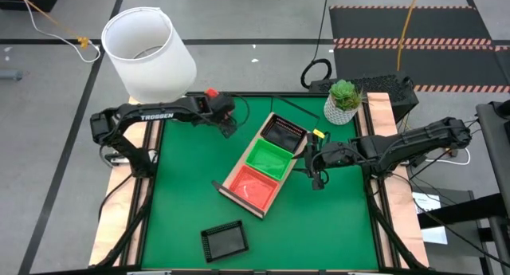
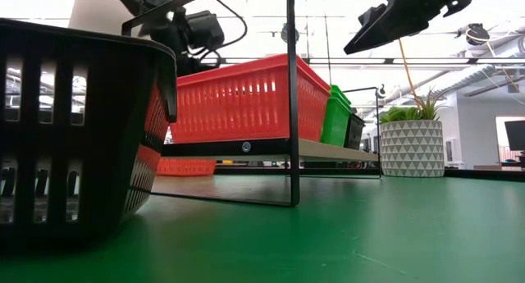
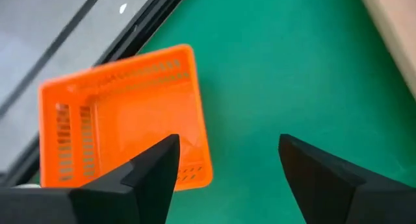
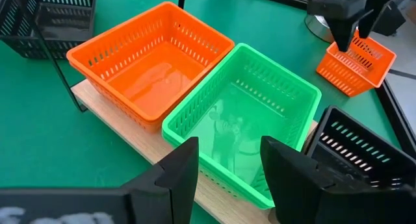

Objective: Stack baskets on shelf by color
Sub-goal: Stack the orange bin into the stacked orange bin on the shelf

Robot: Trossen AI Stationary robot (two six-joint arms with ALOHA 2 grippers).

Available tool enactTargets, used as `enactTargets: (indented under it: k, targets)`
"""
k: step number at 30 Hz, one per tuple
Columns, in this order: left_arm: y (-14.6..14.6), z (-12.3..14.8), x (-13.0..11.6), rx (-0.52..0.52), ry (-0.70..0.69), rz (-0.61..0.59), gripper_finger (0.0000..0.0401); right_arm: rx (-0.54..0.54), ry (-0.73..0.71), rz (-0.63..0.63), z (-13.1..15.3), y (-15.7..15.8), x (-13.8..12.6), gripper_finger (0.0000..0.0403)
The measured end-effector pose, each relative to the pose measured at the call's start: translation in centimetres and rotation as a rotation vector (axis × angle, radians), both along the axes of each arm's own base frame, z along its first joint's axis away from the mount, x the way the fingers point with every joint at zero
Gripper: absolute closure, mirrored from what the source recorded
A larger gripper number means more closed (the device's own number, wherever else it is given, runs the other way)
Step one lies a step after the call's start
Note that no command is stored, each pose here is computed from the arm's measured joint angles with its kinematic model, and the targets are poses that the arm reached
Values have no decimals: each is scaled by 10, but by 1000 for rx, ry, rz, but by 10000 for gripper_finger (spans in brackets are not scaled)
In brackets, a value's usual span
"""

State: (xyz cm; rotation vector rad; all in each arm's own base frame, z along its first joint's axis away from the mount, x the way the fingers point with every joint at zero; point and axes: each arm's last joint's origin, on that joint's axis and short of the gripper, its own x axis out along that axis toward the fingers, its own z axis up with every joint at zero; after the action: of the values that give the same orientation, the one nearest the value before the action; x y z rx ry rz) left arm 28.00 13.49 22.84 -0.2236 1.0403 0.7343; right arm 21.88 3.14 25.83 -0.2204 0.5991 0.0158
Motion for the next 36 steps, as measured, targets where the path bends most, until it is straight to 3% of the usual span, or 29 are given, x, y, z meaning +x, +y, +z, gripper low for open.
enactTargets:
  k: [4,13,32,36]
  targets:
    - [4,-11,-6,-20,-12,64,150,-1,-1,-4,0,-1,0,243]
    - [8,-23,-12,-21,-4,79,184,-1,-1,-9,0,-2,0,243]
    - [20,-59,-1,-49,47,96,187,-5,-8,-6,1,-2,1,243]
    - [20,-60,0,-47,50,91,219,-7,-10,-4,1,-2,1,243]
